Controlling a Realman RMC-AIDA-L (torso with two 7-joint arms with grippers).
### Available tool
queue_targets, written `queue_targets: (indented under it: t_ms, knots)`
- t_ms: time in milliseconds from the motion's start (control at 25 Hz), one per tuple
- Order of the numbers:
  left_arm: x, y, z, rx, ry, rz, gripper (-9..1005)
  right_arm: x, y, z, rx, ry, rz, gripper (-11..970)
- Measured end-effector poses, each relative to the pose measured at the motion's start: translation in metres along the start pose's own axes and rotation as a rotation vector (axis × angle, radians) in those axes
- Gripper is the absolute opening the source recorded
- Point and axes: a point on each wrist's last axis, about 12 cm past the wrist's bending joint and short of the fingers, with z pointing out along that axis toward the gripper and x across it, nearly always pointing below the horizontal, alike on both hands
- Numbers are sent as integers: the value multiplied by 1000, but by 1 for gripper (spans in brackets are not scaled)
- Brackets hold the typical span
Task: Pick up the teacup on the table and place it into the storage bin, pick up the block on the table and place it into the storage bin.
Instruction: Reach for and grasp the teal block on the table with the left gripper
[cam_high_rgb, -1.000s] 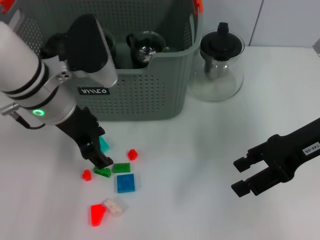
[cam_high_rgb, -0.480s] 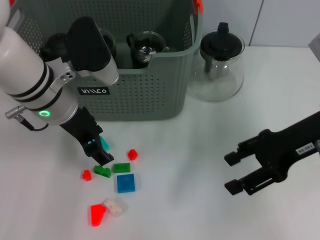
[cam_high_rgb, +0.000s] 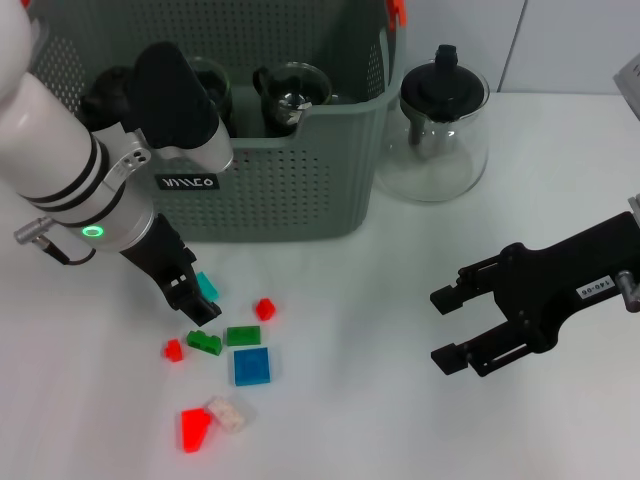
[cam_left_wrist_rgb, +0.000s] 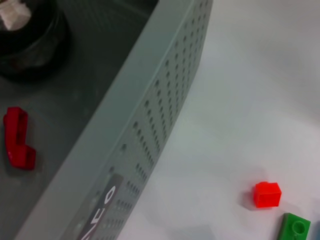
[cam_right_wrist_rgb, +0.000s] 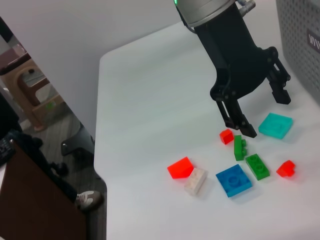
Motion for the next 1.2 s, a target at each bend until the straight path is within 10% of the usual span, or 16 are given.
queue_targets:
  t_ms: [1200]
  knots:
    - [0, 4, 23, -47, 24, -73, 747, 6, 1, 3, 0, -8, 26, 821]
